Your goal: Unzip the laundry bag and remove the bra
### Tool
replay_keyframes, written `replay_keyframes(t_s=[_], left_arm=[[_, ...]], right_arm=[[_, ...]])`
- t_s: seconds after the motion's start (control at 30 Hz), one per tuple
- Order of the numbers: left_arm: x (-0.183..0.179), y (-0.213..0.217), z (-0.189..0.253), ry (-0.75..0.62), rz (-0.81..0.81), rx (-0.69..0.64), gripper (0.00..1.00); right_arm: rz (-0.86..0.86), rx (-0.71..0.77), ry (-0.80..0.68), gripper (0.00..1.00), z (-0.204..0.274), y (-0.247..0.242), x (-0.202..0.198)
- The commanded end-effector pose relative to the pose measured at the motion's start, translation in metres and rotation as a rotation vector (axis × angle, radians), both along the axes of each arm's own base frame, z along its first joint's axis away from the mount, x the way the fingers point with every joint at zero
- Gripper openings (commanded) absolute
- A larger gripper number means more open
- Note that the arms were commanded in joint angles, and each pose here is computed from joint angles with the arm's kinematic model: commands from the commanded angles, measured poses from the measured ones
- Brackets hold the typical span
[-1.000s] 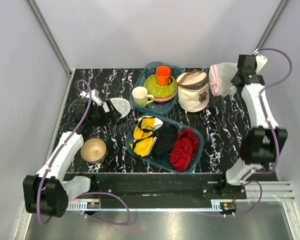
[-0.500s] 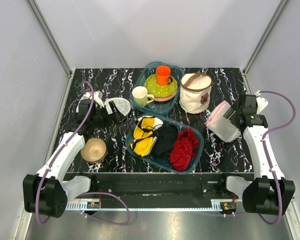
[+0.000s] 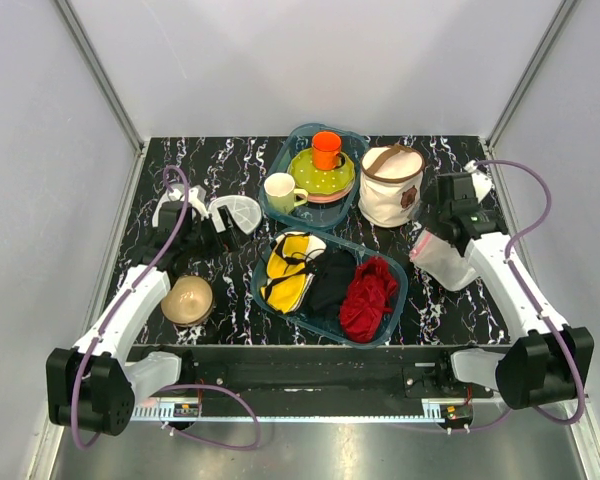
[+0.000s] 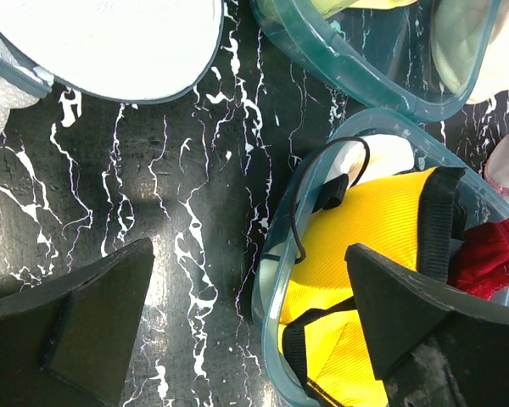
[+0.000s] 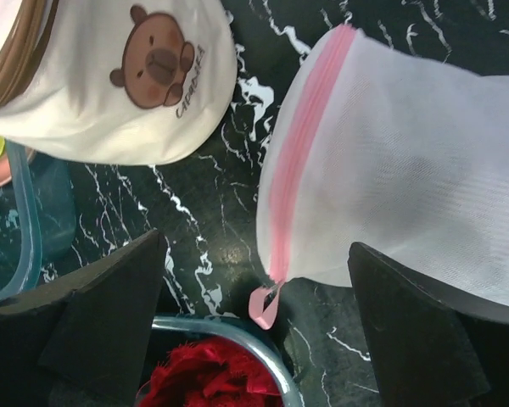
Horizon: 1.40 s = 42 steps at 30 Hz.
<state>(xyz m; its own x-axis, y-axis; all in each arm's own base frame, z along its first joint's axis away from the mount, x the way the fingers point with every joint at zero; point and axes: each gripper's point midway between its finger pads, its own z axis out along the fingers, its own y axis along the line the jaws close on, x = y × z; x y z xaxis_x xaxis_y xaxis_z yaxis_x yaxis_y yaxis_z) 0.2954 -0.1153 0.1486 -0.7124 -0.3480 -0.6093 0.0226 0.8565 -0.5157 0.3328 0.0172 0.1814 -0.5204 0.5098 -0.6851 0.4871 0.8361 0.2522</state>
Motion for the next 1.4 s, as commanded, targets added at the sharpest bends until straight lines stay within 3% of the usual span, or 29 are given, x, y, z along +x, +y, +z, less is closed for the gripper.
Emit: replay_keyframes(t_s=[0.0,0.07,0.2,0.4,0.43,0.53,0.57,0.6,0.7,1.0,1.2,1.23,1.3,1.37], left_arm=[[0.000,-0.005,0.004,-0.003,-0.043,0.003,0.99],[0.000,-0.006,-0.001,0.014,-0.046,0.001,0.99],[0.002,-0.012,-0.002,0.030,-0.063,-0.011,0.99],[-0.002,-0.037,0.012,0.010,-0.182,-0.050,0.99],[-0.003,-0.041,0.016,0.005,-0.201,-0.066,0.99],[-0.002,-0.049,0.036,-0.022,-0.230,-0.105,0.99],[-0.001,-0.050,0.040,-0.030,-0.232,-0.108,0.99],[-0.001,-0.052,0.046,-0.043,-0.235,-0.114,0.99],[0.001,-0.056,0.066,-0.079,-0.259,-0.125,0.99],[0.004,-0.091,0.149,-0.242,-0.400,-0.210,0.99],[-0.001,-0.106,0.191,-0.341,-0.487,-0.276,0.96],[-0.001,-0.108,0.196,-0.346,-0.492,-0.294,0.93],[-0.004,-0.115,0.208,-0.355,-0.516,-0.367,0.90],[-0.004,-0.118,0.212,-0.348,-0.512,-0.406,0.90]], right_arm=[[-0.044,-0.014,-0.016,0.97,0.004,0.004,0.001],[-0.028,-0.006,-0.012,0.96,-0.004,0.007,0.002],[0.056,0.005,0.035,0.69,-0.041,0.019,0.005],[0.083,-0.049,0.139,0.69,-0.081,0.018,0.019],[0.091,-0.041,0.132,0.65,-0.079,0.020,0.020],[0.086,-0.050,0.107,0.37,-0.071,0.017,0.021],[0.087,-0.049,0.087,0.07,-0.064,0.017,0.021],[0.093,-0.043,0.069,0.00,-0.057,0.019,0.022],[0.141,0.022,0.018,0.00,-0.023,0.031,0.017],[0.266,0.180,-0.321,0.00,0.121,0.060,0.005],[0.733,0.426,-0.625,0.00,0.215,0.139,-0.024],[0.856,0.500,-0.621,0.00,0.220,0.157,-0.036],[0.974,0.556,-0.695,0.00,0.233,0.172,-0.043],[1.073,0.669,-0.675,0.00,0.230,0.185,-0.054]])
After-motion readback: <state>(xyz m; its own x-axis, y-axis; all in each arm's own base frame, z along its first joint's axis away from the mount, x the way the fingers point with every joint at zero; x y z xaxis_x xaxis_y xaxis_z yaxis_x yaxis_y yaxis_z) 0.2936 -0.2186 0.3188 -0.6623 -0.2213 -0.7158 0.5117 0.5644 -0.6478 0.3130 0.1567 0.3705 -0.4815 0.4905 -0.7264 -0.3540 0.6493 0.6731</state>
